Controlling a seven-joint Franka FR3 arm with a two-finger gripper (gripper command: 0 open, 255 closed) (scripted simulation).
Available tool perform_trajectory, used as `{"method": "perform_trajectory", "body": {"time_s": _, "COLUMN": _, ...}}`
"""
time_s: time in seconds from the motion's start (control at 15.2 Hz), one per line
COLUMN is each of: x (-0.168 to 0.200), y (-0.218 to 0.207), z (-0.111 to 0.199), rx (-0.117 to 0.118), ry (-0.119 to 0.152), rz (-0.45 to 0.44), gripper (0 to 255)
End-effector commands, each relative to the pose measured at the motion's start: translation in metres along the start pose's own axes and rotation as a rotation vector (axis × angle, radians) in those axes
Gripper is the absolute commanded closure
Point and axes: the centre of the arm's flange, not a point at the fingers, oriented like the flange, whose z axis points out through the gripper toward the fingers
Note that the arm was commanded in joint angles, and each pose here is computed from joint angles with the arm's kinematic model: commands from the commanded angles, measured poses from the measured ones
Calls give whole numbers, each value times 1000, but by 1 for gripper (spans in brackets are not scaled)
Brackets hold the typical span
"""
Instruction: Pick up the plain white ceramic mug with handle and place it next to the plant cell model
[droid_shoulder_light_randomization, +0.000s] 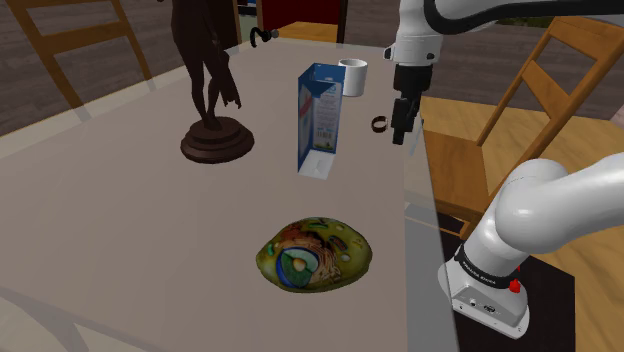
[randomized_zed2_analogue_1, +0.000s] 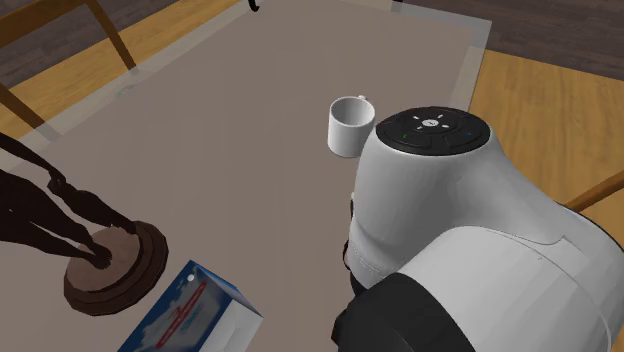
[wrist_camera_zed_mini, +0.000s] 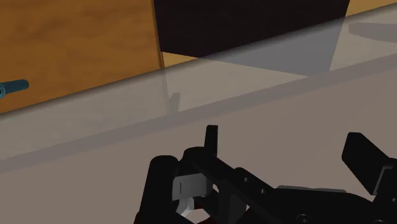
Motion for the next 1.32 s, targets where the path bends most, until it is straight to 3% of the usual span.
{"method": "perform_trajectory", "body": {"time_s": 0.0, "x": 0, "y": 0, "z": 0, "rx": 0, "ry": 0, "rz": 0, "gripper": 0}}
{"method": "perform_trajectory", "body": {"time_s": 1.25, "x": 146, "y": 145, "z": -85, "rx": -84, "ry": 178, "rz": -72, "gripper": 0}}
